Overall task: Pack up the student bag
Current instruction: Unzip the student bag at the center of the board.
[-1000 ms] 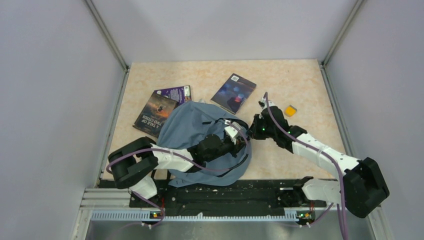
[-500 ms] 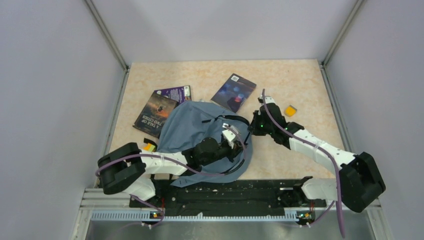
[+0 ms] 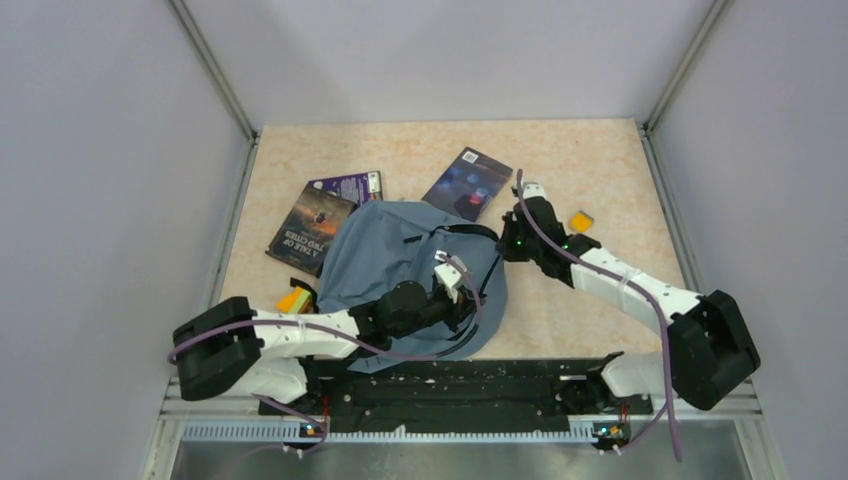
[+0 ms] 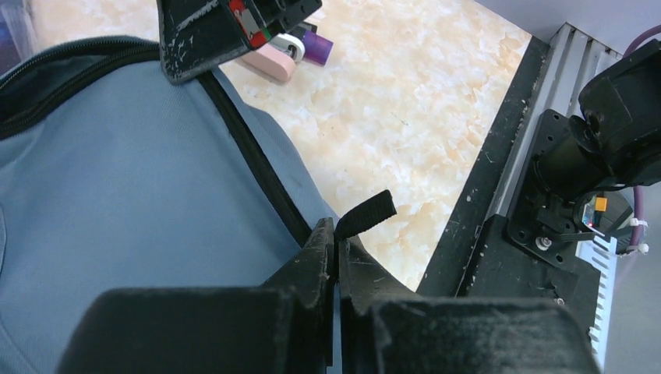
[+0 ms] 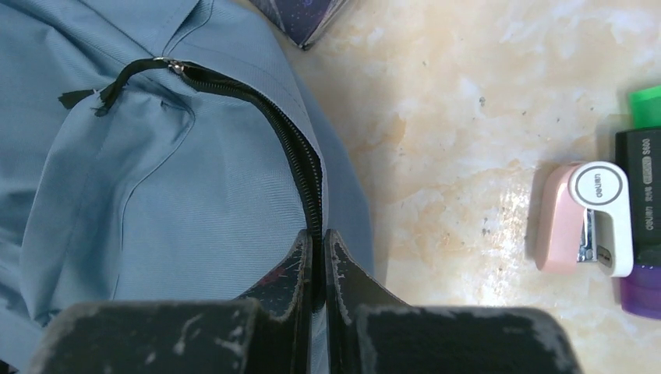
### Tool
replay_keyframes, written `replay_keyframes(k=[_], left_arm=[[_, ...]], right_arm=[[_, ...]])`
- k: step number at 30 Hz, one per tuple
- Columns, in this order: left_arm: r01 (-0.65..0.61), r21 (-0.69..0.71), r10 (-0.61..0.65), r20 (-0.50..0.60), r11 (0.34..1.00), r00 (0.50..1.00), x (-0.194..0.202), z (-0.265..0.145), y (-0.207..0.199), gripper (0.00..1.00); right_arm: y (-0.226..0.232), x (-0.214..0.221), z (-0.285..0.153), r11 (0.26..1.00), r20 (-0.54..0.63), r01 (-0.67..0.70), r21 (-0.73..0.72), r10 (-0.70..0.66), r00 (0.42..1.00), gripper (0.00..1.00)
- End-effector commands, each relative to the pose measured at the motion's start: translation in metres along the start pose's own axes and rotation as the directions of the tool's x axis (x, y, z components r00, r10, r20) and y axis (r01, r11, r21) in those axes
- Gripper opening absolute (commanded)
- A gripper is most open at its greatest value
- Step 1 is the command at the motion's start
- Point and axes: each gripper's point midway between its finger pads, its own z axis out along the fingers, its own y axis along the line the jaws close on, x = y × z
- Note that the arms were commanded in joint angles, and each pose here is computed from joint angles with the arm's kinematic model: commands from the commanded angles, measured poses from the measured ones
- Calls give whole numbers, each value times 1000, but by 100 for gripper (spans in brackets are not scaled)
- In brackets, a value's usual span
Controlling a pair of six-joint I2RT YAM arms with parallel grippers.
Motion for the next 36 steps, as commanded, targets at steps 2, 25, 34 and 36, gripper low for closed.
replay_keyframes(k=[2, 25, 34, 36], left_arm=[[29, 29, -28, -27, 999, 999, 0, -19, -10, 0], [75, -23, -77, -101, 997, 992, 16, -37, -2, 0], [69, -15, -69, -17, 998, 997, -11, 12, -9, 0], [62, 1, -62, 7, 998, 998, -18, 20, -12, 0]], right_arm=[[-16, -68, 2, 995, 194, -15, 96, -4, 981, 0], [-3, -95, 7, 999, 178, 18, 48, -27, 984, 16], [2, -58, -37, 998, 158, 5, -68, 6, 987, 75], [-1, -43, -43, 996, 139, -11, -85, 23, 990, 77]])
